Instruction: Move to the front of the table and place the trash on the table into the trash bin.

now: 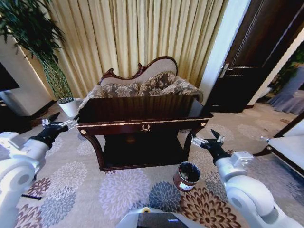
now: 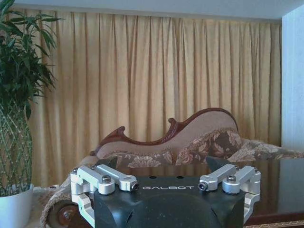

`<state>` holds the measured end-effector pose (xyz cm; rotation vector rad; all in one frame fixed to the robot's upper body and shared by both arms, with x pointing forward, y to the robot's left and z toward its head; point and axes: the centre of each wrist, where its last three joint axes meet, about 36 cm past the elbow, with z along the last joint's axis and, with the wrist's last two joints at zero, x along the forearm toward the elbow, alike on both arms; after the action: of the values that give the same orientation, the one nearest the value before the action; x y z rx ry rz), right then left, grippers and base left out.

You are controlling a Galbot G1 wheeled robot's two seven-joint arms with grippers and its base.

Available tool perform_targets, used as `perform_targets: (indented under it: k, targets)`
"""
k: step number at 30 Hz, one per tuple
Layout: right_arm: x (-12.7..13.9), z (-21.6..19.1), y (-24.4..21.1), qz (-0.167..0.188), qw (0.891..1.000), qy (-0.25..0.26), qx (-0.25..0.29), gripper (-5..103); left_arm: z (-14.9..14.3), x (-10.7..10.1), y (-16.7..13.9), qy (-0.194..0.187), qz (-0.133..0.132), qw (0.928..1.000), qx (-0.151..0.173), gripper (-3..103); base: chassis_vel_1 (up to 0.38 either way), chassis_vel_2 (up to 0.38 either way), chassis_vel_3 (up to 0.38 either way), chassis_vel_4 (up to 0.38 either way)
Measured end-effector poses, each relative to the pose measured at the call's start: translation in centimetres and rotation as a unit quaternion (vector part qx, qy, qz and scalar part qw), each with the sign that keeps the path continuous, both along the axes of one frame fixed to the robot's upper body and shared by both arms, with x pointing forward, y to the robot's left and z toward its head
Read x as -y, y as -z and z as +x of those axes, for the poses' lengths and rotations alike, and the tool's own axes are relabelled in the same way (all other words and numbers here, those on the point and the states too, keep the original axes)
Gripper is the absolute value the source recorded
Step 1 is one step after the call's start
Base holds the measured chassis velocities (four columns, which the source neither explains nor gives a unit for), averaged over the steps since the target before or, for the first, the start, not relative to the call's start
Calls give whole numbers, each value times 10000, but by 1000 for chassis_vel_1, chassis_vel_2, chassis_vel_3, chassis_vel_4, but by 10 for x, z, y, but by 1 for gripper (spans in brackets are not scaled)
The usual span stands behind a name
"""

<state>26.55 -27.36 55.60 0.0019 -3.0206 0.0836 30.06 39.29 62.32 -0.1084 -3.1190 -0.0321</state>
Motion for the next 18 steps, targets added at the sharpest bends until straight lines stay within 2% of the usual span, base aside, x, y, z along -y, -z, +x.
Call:
perform_targets:
  k: [7,18]
  targets:
    - [0,2,-1,-58,10000,21,54,100,-12,7,-6,-40,15,9999,-150,100,0,0,0,0]
    - [1,1,0,-68,9999,101,-18,100,-22,14,-9,-20,13,9998,-182,100,0,0,0,0]
